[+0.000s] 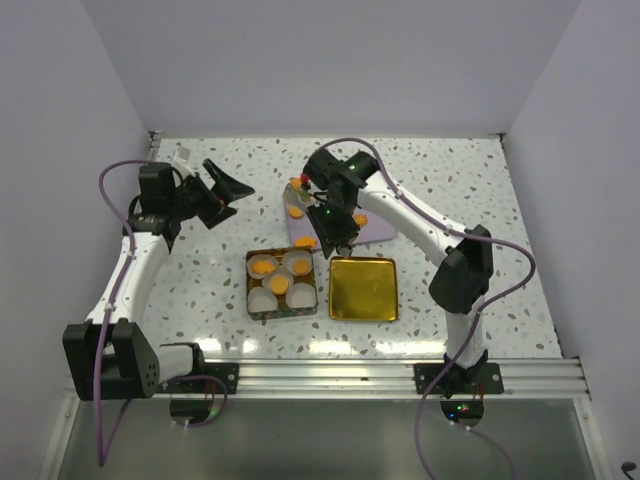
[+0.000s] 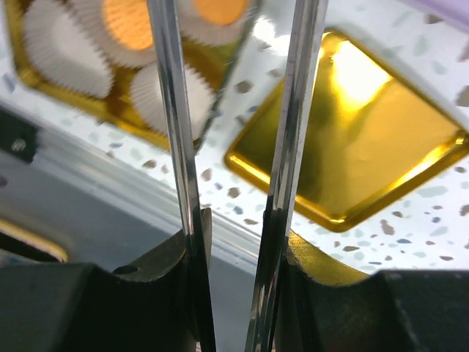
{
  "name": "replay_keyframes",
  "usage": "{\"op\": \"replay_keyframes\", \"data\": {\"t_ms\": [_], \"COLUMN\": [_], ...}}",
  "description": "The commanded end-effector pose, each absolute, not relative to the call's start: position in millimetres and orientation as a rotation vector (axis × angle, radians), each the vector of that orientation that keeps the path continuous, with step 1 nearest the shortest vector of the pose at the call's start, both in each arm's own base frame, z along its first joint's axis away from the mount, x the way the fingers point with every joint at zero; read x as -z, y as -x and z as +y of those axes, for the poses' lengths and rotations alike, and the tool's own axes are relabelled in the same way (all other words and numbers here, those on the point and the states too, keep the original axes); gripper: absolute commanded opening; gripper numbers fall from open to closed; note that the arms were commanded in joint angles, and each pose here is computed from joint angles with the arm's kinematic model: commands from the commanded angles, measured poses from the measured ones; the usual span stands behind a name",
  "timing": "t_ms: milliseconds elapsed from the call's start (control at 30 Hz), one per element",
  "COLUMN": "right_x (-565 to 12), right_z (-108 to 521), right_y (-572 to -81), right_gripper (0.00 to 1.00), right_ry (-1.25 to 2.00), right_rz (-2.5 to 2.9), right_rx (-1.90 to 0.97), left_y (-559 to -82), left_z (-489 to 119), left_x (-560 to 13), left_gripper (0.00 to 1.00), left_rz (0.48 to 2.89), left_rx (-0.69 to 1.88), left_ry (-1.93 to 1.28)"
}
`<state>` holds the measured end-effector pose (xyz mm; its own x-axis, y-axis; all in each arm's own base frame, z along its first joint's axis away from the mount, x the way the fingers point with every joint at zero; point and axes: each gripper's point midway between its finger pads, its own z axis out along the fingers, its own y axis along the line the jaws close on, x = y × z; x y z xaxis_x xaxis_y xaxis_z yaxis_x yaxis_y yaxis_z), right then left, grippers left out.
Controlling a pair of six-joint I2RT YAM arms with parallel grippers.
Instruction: Pack the cookies
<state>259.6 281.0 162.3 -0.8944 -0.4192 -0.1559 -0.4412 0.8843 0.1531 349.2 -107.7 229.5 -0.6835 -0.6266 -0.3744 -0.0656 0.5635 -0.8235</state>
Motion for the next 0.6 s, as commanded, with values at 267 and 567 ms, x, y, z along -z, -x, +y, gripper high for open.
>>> {"op": "replay_keyframes", "data": {"t_ms": [267, 567], "right_x": [-202.6, -181.1], "right_z": [301.9, 315.4], "right_y": [-130.4, -82.6], "right_gripper": [0.33, 0.33], "right_ry": [0.926, 1.119], "right_rz": [2.973, 2.949], "right_rx": [-0.62, -0.643], "left_y": [-349.1, -358.8], "left_z": [-97.6, -93.7], "left_x": [-251.0, -274.3], "left_gripper": [0.98, 0.98], "left_rz": [2.074, 2.043], "left_rx": [1.012, 0.982], "left_ry": [0.544, 0.535]}}
